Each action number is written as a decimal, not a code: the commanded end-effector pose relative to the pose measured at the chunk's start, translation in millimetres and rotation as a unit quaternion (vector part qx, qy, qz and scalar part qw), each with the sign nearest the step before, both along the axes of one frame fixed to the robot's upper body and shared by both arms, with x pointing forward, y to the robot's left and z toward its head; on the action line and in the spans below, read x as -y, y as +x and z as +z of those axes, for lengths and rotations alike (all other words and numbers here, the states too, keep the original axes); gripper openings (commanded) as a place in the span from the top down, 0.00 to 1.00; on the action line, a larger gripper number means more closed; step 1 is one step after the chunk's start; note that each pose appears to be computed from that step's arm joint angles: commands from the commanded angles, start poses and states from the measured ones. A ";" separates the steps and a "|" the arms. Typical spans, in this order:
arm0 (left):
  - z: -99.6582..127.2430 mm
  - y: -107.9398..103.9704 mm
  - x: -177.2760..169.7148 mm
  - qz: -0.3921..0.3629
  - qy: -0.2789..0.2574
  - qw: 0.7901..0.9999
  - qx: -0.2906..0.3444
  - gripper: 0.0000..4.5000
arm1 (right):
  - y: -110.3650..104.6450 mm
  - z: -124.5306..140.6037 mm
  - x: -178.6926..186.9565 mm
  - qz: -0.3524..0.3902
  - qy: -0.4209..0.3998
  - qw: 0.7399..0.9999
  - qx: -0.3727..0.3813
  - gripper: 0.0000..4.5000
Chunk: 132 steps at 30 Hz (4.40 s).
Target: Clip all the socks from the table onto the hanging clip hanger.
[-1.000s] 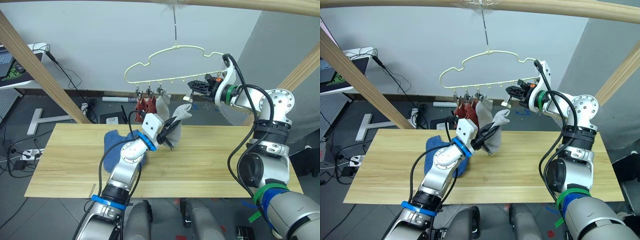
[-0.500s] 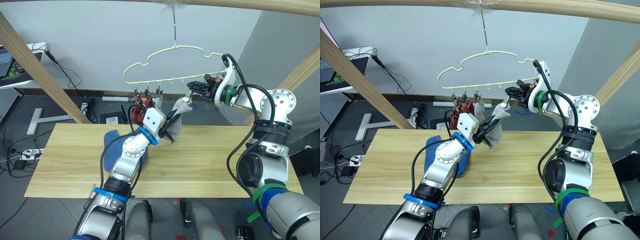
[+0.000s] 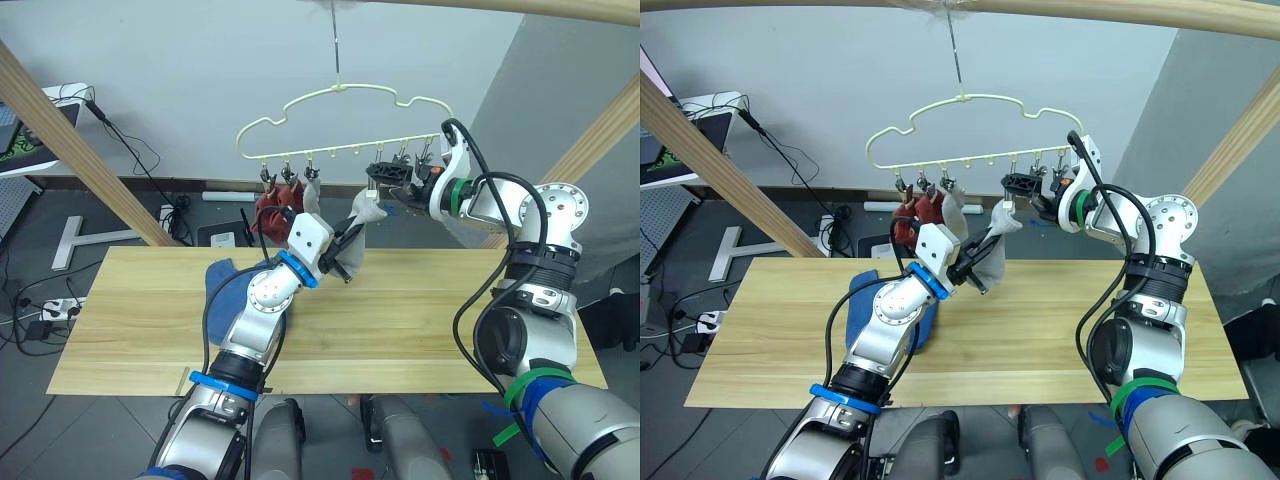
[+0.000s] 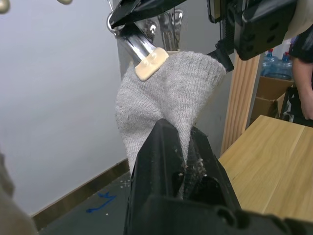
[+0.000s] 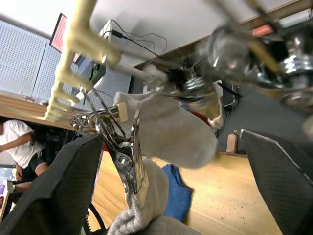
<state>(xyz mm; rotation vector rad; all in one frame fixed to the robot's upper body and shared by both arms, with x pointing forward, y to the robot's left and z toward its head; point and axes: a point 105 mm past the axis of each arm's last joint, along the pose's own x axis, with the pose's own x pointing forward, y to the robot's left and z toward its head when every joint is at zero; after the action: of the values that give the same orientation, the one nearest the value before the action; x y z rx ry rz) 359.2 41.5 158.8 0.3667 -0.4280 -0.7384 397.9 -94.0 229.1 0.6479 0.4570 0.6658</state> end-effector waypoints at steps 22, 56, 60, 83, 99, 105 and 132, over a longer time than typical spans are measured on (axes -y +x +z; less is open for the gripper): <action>34.6 -24.1 -57.5 -0.015 -0.036 0.997 -0.059 0.10 | -50.0 0.7 -4.5 -0.121 -0.234 0.884 0.387 0.27; 79.9 -28.7 -53.4 -0.028 -0.043 0.999 -0.014 0.10 | 4.9 14.5 -6.4 -0.205 -0.250 0.855 0.407 0.70; 83.0 -29.5 -52.5 -0.030 -0.044 0.999 -0.010 0.10 | 7.7 19.4 -13.1 -0.203 -0.242 0.854 0.413 0.70; 98.1 -29.3 -47.6 -0.041 -0.052 0.998 0.008 0.10 | 14.8 27.9 -17.5 -0.208 -0.238 0.848 0.425 0.70; 103.0 -31.2 -45.1 -0.049 -0.057 0.997 0.013 0.10 | 15.5 29.9 -20.5 -0.206 -0.232 0.849 0.427 0.75; 100.5 -32.3 -44.5 -0.049 -0.059 0.997 0.010 0.10 | 16.0 25.6 -17.2 -0.205 -0.239 0.850 0.422 0.98; -94.9 -12.5 -141.4 0.218 0.010 0.941 -0.259 0.10 | -18.8 -4.2 6.3 -0.125 -0.192 0.940 0.252 0.98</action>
<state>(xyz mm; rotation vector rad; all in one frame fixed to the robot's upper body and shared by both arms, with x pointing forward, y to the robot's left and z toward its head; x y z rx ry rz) 342.5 186.6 52.2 0.2300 0.2203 -0.3759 381.9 -97.5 219.4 0.1216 0.0168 0.4640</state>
